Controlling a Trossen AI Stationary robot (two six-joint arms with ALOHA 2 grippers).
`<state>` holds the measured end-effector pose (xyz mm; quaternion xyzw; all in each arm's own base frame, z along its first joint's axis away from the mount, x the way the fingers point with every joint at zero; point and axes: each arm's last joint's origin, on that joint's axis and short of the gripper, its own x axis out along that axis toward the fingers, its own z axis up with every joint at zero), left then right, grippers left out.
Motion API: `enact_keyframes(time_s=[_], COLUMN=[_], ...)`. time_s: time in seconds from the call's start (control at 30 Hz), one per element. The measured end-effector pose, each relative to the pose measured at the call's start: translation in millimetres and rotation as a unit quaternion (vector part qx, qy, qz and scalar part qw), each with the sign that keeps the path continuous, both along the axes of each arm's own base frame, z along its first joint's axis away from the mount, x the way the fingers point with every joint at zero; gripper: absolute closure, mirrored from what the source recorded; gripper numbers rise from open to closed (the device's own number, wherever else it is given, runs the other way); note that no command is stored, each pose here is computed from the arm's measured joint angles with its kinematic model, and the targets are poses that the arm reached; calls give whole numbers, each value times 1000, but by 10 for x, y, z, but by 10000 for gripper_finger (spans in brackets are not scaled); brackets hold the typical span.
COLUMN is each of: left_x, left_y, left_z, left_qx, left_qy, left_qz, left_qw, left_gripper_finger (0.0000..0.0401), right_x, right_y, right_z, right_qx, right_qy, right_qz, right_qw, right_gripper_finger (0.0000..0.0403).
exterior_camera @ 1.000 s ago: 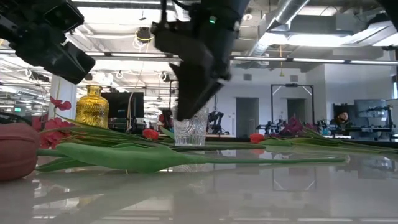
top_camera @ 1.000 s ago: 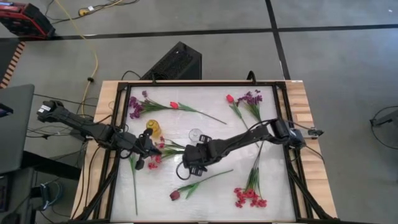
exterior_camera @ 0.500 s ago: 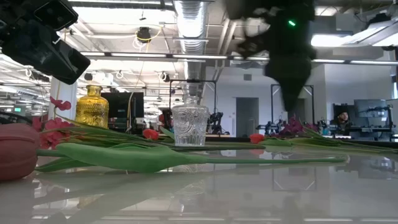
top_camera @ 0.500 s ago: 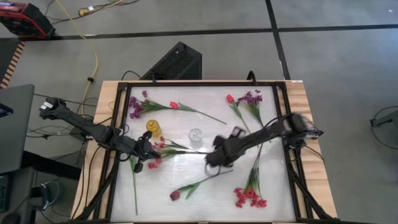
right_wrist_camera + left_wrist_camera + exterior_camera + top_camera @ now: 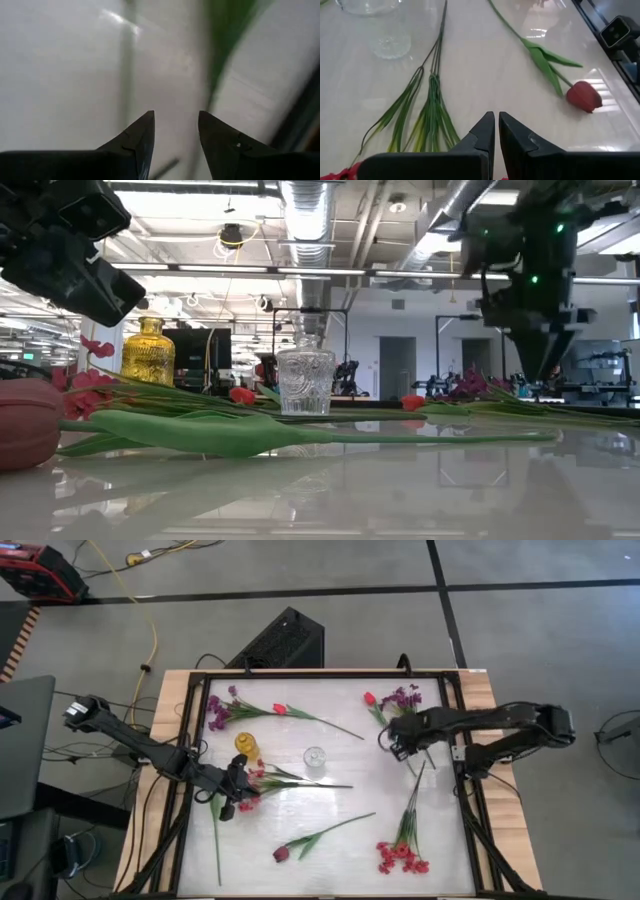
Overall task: Sort flowers into vase by color
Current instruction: Put the violet flower into the yellow vase
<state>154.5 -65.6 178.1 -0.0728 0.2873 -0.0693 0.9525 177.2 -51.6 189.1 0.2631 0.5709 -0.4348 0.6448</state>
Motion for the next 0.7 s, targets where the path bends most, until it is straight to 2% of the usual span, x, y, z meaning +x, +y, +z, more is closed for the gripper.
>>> enact_keyframes(time_s=[0.2, 0.33, 0.53, 0.7], left_x=[13, 13, 15, 12], left_y=[-6, -4, 1, 2], left_z=[24, 23, 24, 18], left_qx=[-6, -2, 7, 10], left_qy=[-13, -14, -17, -14], left_qz=[0, 1, 6, 4], left_qw=[1000, 1000, 1000, 1000], left_gripper_finger=[387, 387, 387, 387], right_x=[-136, -164, -194, -166], right_y=[-269, -363, -520, -639], right_z=[-91, -146, -186, -334], right_qx=[9, 11, 20, 52], right_qy=[30, 17, 10, 20], right_qz=[-4, 5, -13, -19], right_qw=[1000, 1000, 1000, 998], right_gripper_finger=[225, 225, 225, 225])
